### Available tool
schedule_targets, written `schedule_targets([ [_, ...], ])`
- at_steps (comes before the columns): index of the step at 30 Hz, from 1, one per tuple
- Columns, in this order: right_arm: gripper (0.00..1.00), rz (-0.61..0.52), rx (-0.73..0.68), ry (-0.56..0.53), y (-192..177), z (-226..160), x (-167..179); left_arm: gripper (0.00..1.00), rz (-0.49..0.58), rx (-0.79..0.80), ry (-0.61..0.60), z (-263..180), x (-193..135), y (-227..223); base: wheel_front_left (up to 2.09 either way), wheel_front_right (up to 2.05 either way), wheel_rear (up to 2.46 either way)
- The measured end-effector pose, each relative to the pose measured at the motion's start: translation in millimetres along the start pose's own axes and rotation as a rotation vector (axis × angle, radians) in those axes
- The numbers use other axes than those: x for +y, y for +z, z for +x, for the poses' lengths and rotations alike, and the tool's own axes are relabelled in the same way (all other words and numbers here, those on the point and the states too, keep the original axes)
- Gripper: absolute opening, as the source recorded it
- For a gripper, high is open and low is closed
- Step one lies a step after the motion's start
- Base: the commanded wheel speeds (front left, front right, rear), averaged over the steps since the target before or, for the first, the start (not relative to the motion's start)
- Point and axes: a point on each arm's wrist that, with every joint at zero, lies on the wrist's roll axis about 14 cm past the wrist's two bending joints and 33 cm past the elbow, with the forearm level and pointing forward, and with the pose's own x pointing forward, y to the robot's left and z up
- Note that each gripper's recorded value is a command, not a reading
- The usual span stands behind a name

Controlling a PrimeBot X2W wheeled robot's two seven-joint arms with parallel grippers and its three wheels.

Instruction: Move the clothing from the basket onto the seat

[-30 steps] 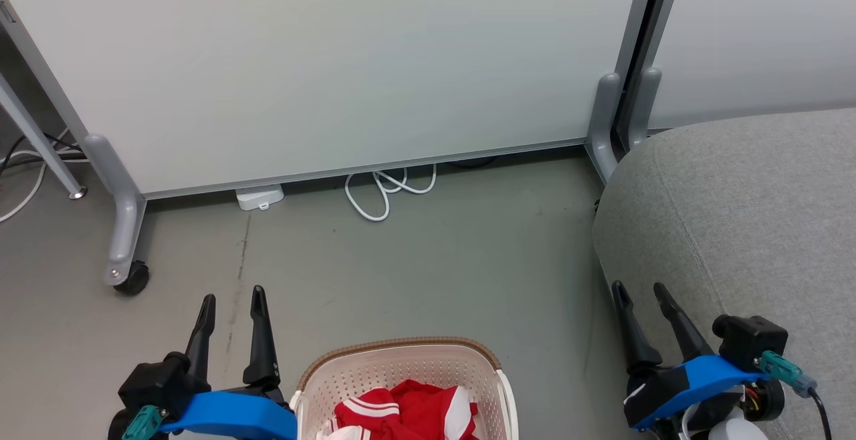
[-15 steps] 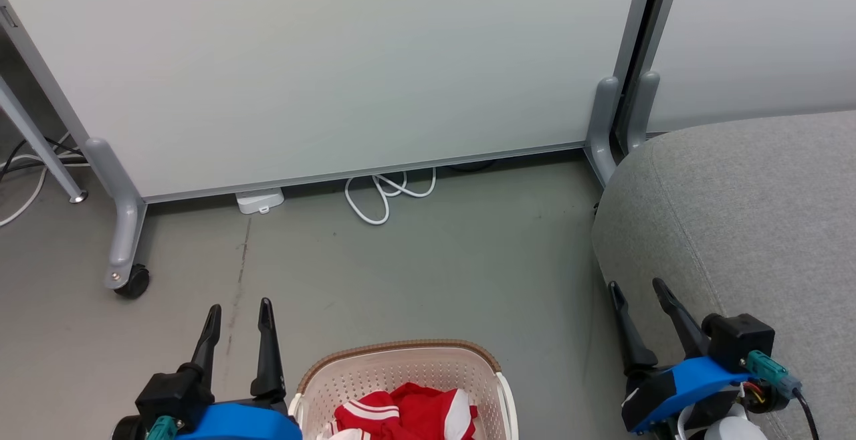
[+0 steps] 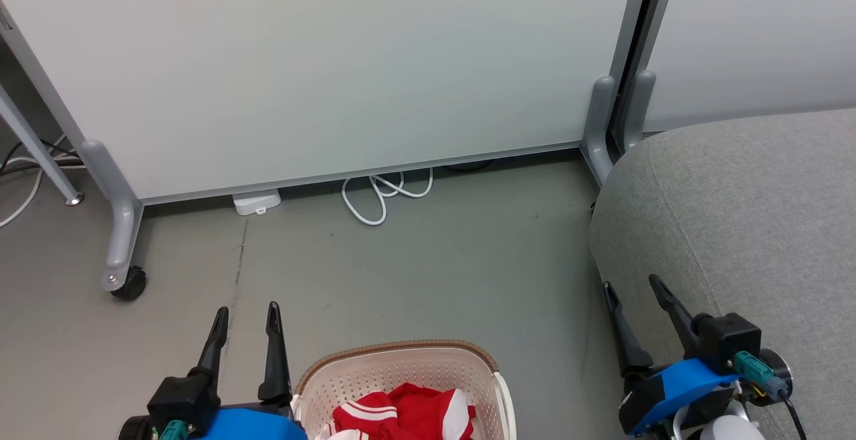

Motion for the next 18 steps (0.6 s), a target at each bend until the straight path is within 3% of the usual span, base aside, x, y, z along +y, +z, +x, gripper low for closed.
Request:
schedule_targets([
  [18,1.0,-0.008,-0.004,0.005,0.2,-0.5,1.0,1.0,0.009,-0.005,-0.004,0.7,-3.5,0.6,0.0,0.0,0.0],
])
